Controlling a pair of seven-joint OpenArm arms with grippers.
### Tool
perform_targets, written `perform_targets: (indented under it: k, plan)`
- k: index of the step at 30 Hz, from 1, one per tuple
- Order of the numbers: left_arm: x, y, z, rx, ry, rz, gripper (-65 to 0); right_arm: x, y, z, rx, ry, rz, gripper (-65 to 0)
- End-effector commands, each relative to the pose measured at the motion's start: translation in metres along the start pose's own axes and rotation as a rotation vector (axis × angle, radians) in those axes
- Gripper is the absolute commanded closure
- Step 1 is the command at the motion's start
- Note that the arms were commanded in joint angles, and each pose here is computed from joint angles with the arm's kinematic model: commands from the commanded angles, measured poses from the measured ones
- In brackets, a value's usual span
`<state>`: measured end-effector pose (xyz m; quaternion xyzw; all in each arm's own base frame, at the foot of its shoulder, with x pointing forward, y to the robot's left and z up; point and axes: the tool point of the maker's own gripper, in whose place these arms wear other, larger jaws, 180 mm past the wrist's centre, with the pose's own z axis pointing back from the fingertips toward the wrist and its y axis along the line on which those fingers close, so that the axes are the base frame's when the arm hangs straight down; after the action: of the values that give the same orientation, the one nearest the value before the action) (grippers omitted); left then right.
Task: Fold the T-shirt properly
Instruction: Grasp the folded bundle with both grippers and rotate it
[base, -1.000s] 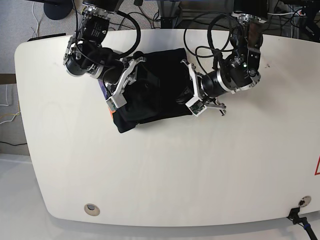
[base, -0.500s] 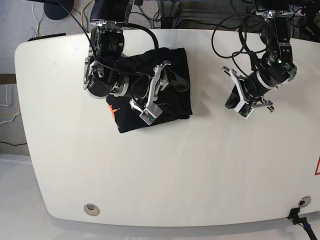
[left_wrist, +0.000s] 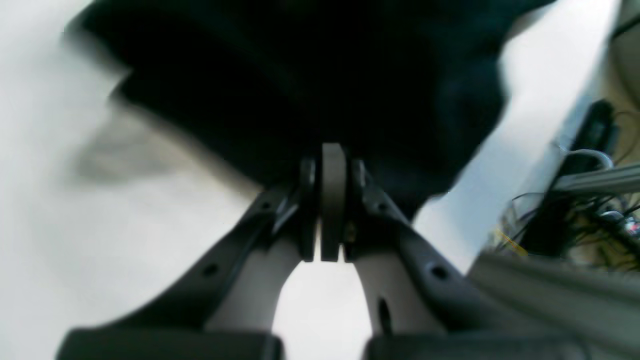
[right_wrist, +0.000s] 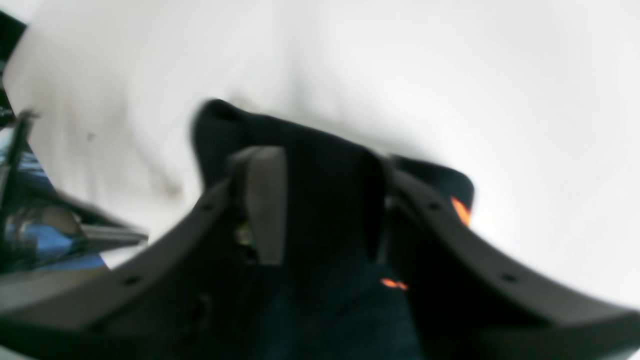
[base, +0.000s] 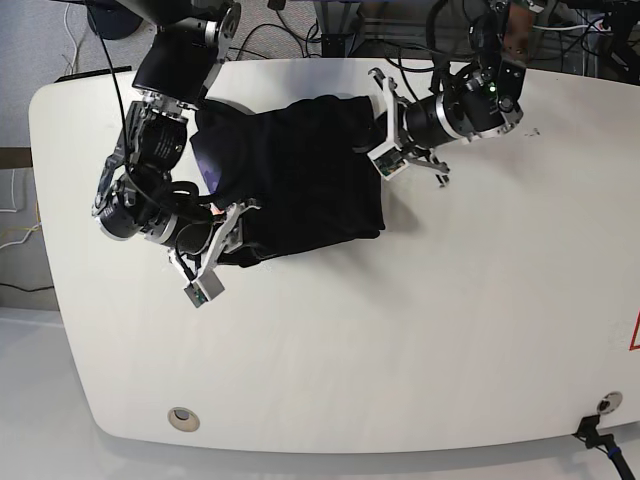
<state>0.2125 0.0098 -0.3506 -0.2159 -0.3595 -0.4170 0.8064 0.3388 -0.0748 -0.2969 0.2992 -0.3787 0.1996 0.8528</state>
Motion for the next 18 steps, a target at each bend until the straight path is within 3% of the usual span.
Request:
perform_targets:
  k: [1, 4, 9, 15, 18]
  plan:
    - [0.019, -0.013, -0.001, -0.036, -0.069, -0.02, 0.0, 0.015, -0.006, -0.007, 0.029, -0.048, -0.021, -9.6]
    - [0.028, -0.032, -0.01, -0.087, -0.087, -0.024, 0.0, 0.016, -0.011, -0.016, 0.05, -0.069, -0.068, -0.4]
    - [0.009, -0.038, -0.023, -0.123, -0.037, 0.013, 0.0, -0.005, -0.028, -0.033, 0.073, -0.049, -0.124, 0.0]
    - [-0.033, -0.001, -0.049, -0.118, 0.09, 0.074, 0.0, -0.054, -0.042, -0.034, 0.052, -0.01, -0.191, 0.0]
    - [-0.05, 0.024, -0.055, -0.098, 0.102, 0.102, 0.0, -0.072, -0.045, -0.027, 0.038, 0.012, -0.209, 0.0]
